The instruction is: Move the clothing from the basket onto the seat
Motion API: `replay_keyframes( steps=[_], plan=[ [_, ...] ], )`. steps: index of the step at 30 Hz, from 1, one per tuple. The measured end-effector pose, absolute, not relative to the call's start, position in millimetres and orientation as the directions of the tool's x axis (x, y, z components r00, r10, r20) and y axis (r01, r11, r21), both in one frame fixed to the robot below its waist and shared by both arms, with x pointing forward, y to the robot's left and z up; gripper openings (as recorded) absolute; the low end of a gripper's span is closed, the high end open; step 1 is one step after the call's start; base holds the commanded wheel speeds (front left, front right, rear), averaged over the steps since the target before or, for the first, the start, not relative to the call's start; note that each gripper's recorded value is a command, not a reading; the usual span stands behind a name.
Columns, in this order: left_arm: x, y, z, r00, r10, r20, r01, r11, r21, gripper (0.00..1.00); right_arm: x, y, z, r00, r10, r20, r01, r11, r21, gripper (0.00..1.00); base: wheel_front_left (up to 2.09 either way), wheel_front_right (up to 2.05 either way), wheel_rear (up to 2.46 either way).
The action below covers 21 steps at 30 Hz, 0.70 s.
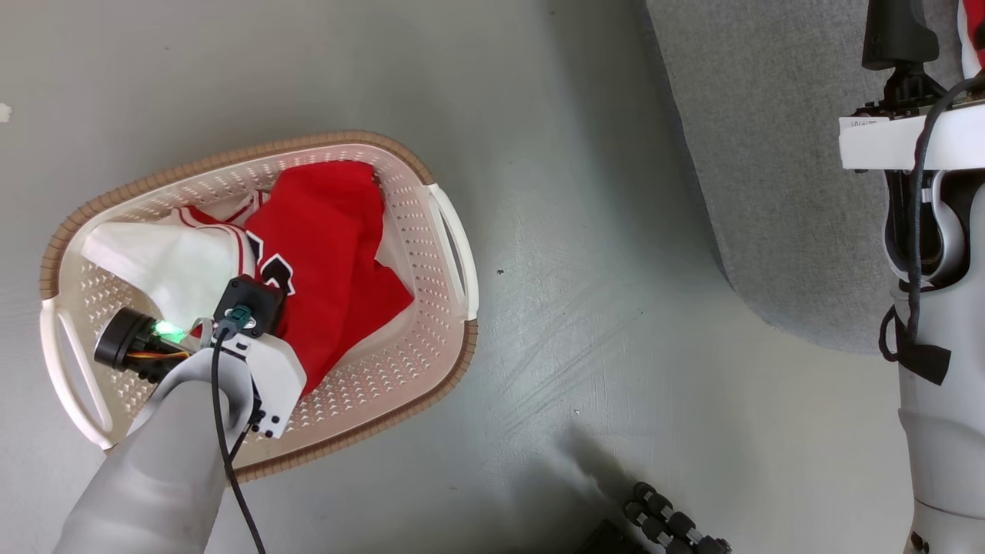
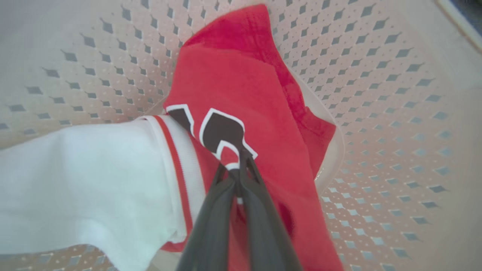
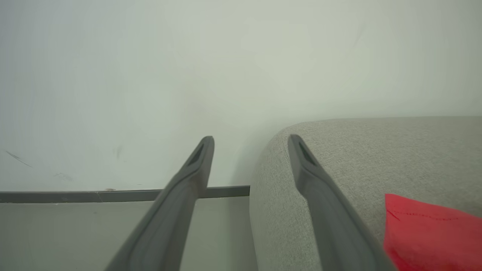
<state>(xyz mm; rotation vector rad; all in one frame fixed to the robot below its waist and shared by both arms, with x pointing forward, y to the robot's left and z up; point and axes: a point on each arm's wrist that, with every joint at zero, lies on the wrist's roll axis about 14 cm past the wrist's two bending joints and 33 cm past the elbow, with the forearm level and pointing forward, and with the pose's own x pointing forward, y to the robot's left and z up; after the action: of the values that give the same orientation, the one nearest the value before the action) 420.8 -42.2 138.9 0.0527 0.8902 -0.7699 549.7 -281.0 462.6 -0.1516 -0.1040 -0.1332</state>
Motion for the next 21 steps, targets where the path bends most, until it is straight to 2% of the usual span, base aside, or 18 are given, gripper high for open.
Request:
replay_keyframes(
  steps=[7, 21],
  plan=[
    [446, -47, 170, 0.483, -0.623, -0.615, 0.657, 0.722, -0.216, 0.00, 552, -273, 471, 0.986, -0.107, 0.132, 0.123, 0.985, -0.122, 1.00, 0.00, 0.00, 0.00],
    [497, -20, 237, 0.665, -0.582, -0.468, 0.613, 0.783, -0.105, 0.00, 551, -244, 479, 0.991, -0.040, 0.130, 0.054, 0.992, -0.110, 1.00, 0.00, 0.00, 0.00]
  ],
)
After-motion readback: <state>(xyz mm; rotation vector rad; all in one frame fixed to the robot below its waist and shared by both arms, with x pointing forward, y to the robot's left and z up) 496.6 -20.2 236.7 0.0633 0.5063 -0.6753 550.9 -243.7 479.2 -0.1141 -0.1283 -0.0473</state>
